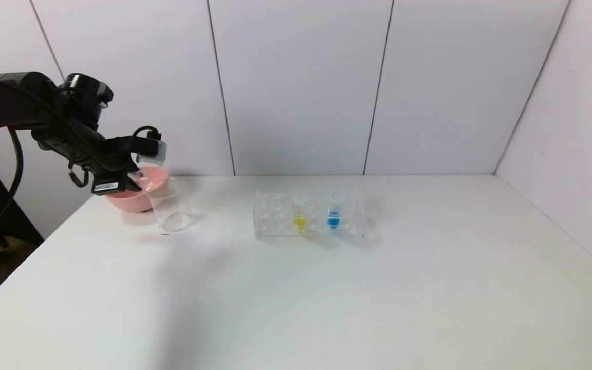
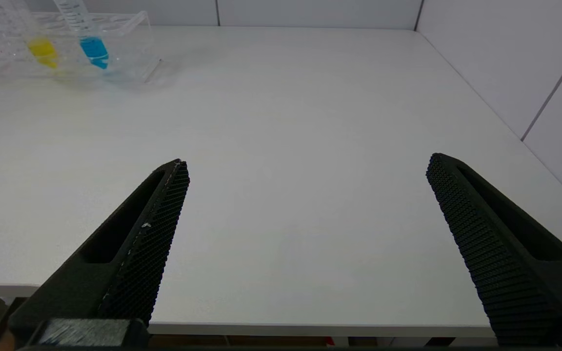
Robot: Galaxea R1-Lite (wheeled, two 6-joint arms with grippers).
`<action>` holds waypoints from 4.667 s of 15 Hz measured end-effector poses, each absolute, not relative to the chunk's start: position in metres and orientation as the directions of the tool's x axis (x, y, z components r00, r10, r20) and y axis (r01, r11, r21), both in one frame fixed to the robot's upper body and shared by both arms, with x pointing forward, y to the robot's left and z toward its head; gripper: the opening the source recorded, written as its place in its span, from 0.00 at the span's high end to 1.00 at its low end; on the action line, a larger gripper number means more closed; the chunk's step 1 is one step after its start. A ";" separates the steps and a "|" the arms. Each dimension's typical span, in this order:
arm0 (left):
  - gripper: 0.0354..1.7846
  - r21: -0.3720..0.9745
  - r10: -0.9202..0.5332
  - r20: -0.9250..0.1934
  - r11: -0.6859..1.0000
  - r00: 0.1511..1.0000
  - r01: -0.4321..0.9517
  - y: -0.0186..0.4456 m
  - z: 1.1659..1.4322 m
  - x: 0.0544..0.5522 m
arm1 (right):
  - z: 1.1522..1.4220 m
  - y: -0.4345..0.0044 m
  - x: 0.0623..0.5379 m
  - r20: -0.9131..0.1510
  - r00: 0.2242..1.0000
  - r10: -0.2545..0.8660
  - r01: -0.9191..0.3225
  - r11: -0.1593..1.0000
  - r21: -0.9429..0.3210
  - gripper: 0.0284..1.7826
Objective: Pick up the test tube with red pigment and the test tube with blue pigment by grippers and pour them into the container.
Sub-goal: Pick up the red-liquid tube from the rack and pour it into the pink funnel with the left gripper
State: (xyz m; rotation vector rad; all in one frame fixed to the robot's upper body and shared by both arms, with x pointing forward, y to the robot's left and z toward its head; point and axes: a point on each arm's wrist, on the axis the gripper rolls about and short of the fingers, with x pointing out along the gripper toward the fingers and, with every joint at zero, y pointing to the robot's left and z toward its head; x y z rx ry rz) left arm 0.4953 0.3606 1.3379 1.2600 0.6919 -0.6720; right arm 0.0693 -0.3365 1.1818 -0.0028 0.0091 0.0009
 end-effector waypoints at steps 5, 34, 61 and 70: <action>0.74 0.610 -0.039 -0.781 0.171 0.624 0.774 0.358 1.336 0.497 | 1.182 -0.337 0.069 -0.009 1.000 0.001 -0.001 1.000 -0.003 0.00; 0.74 0.648 0.054 -0.760 0.136 0.648 0.749 0.343 1.339 0.500 | 1.182 -0.336 0.069 -0.009 1.000 0.001 -0.001 1.000 -0.003 0.00; 0.74 0.658 0.182 -0.748 0.078 0.638 0.749 0.332 1.339 0.500 | 1.182 -0.337 0.069 -0.009 1.000 0.001 -0.001 1.000 -0.003 0.00; 0.74 0.658 0.215 -0.742 0.055 0.635 0.751 0.328 1.339 0.500 | 1.182 -0.337 0.069 -0.009 1.000 0.001 -0.001 1.000 -0.003 0.00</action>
